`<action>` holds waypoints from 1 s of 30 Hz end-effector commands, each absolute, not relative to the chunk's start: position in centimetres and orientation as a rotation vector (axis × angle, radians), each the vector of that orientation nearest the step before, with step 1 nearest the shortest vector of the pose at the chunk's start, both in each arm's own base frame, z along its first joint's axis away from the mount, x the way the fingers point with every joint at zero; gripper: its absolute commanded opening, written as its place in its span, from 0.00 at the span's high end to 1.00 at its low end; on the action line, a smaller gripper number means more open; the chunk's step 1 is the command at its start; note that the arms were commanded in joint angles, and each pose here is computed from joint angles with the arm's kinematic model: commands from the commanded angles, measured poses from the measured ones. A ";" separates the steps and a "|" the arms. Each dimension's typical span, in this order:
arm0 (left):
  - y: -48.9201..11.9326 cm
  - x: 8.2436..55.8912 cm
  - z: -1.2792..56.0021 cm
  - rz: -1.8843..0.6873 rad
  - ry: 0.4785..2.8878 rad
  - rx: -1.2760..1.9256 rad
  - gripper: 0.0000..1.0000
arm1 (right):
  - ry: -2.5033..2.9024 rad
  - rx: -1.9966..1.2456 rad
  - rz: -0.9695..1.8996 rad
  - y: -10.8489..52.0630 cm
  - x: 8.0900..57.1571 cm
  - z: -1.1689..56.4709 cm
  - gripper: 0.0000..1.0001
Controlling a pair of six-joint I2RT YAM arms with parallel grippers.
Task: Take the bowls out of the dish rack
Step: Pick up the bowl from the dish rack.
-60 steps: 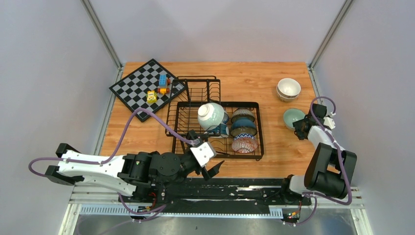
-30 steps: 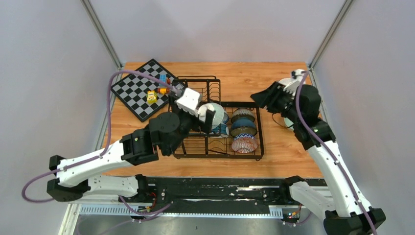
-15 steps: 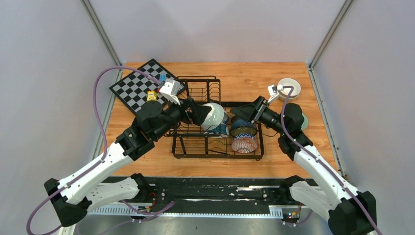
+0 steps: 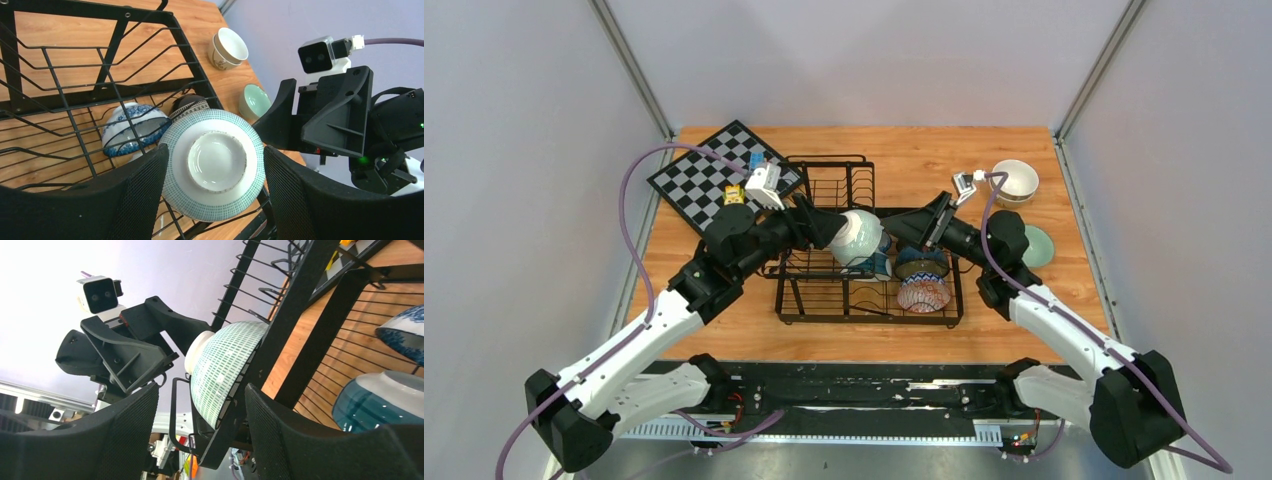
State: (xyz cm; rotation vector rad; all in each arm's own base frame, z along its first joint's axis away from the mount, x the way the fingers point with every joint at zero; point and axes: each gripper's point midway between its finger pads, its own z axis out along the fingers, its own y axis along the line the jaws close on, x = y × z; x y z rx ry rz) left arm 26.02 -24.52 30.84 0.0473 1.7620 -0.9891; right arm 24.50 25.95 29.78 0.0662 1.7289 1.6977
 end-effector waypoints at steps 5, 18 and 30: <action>-24.8 25.9 30.6 -1.033 1.755 0.032 0.35 | 1.739 0.038 1.776 27.2 23.2 30.4 0.36; -25.1 25.7 29.3 -1.066 1.770 0.022 0.49 | 1.744 0.038 1.866 28.4 22.2 30.7 0.44; -25.0 25.6 28.0 -1.054 1.797 0.023 0.58 | 1.731 0.024 1.943 29.6 21.5 31.1 0.57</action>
